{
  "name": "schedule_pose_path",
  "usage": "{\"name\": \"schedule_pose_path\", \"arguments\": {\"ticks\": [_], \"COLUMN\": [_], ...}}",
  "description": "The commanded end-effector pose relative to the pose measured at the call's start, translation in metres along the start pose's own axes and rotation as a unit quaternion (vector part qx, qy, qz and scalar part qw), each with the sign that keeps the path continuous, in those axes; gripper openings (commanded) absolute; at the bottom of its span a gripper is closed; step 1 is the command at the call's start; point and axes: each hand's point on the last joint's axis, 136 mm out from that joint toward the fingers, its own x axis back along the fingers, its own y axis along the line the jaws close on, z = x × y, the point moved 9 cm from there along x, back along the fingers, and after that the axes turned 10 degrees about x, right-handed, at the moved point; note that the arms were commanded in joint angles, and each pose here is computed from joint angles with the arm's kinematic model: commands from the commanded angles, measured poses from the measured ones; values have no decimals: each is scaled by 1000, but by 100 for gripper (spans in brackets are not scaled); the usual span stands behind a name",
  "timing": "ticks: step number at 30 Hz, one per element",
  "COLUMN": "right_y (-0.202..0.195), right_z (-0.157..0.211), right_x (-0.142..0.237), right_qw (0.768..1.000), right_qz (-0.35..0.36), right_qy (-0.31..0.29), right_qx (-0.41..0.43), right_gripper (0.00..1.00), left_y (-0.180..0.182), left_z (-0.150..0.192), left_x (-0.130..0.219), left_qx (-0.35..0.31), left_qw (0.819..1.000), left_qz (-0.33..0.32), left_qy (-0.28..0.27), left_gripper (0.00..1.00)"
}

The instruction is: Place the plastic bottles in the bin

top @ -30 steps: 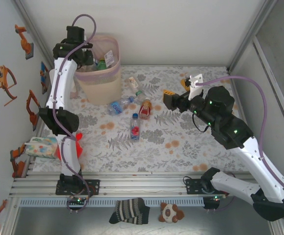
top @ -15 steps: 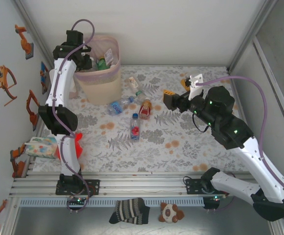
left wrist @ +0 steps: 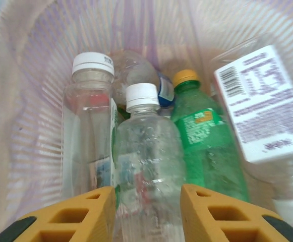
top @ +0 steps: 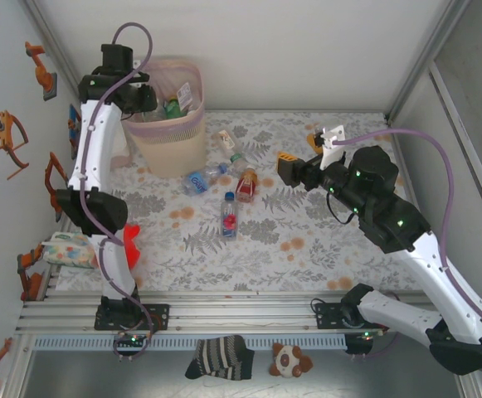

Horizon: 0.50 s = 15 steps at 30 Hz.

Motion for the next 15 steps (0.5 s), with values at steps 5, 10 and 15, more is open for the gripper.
{"name": "schedule_pose_path", "arguments": {"ticks": [5,10,15], "right_y": [-2,-2,-2], "right_z": [-6,-5,-6], "right_x": [-1,-1,0], "right_qw": [1000,1000,1000], "right_qz": [6,7,5], "right_qy": [-15,-12,-11], "right_qx": [-3,1,9], "right_gripper": [83,83,84], "left_y": [-21,-39,-43], "left_z": [12,39,78], "left_x": [48,61,72], "left_qx": [-20,-59,-83], "left_qw": [997,990,983], "left_qz": [71,125,165], "left_qy": [-14,-10,-16], "left_gripper": [39,40,42]}}
